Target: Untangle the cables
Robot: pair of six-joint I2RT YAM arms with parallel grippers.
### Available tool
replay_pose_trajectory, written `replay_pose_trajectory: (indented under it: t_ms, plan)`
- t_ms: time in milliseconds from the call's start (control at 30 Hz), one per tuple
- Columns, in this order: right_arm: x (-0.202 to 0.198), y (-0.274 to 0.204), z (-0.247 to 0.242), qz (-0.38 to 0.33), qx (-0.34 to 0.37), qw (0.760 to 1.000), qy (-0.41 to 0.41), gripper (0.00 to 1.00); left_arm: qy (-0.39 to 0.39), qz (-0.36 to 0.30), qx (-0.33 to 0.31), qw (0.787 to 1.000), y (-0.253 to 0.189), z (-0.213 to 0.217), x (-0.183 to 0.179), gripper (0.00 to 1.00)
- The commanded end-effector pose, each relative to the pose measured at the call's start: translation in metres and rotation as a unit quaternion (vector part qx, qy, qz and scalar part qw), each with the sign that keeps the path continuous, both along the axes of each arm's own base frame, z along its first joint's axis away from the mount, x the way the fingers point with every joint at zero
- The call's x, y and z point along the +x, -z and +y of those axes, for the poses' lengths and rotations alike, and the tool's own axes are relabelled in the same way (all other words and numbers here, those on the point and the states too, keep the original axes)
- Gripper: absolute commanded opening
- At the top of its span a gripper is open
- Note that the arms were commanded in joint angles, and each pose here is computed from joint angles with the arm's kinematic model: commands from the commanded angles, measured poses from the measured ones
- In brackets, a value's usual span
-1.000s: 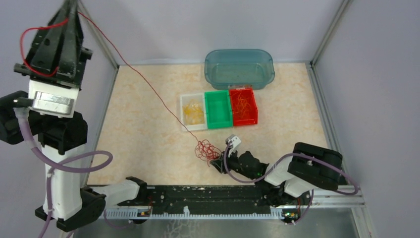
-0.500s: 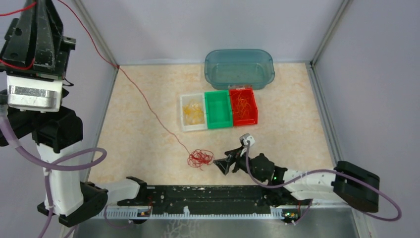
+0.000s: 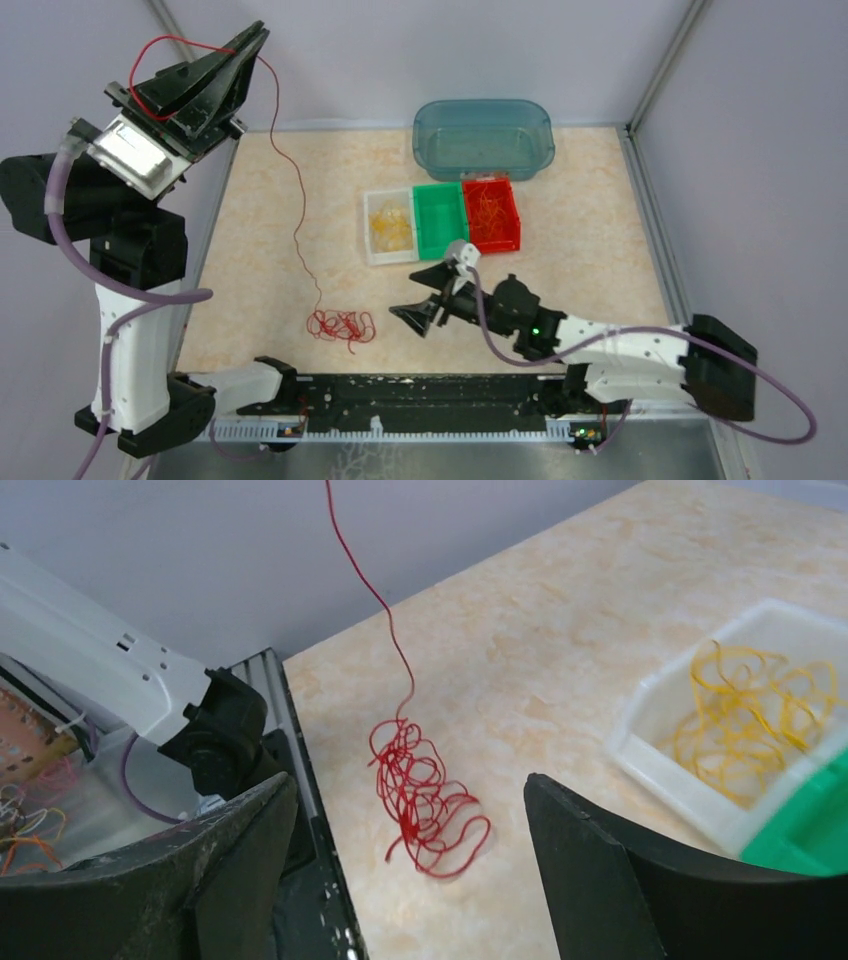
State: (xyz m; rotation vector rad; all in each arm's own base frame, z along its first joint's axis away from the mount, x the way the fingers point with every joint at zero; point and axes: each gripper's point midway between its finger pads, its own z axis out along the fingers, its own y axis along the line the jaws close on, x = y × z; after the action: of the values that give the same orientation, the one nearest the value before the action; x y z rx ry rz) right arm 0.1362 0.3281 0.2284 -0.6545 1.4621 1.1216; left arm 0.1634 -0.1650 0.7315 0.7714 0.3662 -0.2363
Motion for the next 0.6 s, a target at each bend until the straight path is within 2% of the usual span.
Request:
replay_pose_trajectory:
  t_ms: [0,300,433,467,567]
  plan:
    - [-0.001,-0.048,0.06,-0.068,0.037,0.995,-0.066,0.83,0.03,0.015,0.009,0.999,0.007,-0.004,-0.011,0.0]
    - [0.03,-0.036,0.137,-0.082,0.02,0.993,-0.086,0.76,0.021,0.007,0.011,1.0,0.007,0.0,-0.017,0.0]
    - [0.029,-0.038,0.155,-0.076,0.034,0.99,-0.115,0.72,0.016,0.004,0.012,1.0,0.009,0.001,-0.017,0.0]
    - [0.029,-0.022,0.165,-0.066,0.021,0.989,-0.127,0.71,0.015,0.004,0.012,1.0,0.01,0.001,-0.016,0.0]
    - [0.025,-0.019,0.177,-0.059,0.028,0.987,-0.15,0.69,0.01,0.007,0.015,1.0,0.014,0.0,-0.012,0.0]
